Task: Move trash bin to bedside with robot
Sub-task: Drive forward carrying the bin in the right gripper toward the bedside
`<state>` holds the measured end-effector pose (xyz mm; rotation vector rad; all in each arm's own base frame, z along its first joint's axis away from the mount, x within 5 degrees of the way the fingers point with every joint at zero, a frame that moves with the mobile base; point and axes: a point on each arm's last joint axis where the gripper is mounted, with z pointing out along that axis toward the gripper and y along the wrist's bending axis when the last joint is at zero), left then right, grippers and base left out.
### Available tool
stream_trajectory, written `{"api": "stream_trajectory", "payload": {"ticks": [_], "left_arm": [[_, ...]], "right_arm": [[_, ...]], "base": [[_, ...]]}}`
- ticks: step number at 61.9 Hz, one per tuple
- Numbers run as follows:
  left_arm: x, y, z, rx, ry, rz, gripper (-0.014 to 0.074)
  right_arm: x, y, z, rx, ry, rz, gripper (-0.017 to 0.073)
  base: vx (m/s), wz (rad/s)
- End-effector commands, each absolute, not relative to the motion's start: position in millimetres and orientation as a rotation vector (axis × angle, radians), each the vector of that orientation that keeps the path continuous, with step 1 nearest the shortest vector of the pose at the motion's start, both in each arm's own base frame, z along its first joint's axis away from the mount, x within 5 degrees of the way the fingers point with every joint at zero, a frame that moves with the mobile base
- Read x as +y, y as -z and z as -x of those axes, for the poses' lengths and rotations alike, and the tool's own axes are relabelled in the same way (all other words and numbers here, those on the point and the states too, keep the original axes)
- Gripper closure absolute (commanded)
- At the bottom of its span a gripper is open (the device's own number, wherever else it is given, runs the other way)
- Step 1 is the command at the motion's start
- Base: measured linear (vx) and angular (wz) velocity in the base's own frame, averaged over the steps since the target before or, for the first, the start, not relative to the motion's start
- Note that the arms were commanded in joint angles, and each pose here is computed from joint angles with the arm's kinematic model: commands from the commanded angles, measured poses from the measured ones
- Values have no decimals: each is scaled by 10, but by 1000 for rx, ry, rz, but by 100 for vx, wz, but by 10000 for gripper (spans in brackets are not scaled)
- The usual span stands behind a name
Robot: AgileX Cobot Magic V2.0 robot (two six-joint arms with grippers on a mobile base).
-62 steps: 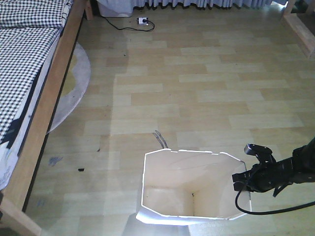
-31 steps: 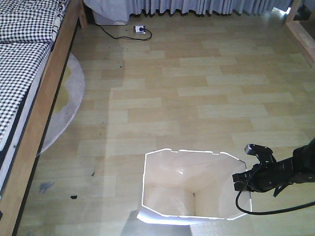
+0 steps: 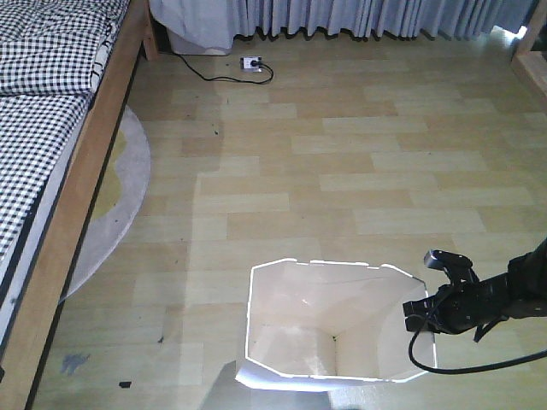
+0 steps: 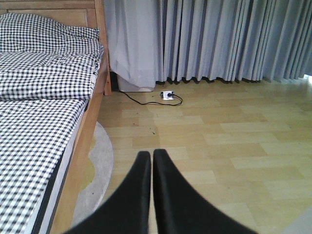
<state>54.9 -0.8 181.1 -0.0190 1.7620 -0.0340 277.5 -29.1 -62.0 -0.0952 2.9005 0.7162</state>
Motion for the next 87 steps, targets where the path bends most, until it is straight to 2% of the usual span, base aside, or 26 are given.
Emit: {"api": "stream_trajectory", "payload": {"ticks": [1,87], "left_arm": [[-11,-1819,-555,1697,44,20,599],[-11,-1819,-555,1697,44,20,599]], "right_arm": [[-165,303,-2933,2691,-970,126,564],[-165,303,-2933,2691,-970,126,564]], "base": [[27,4],[27,0]]}}
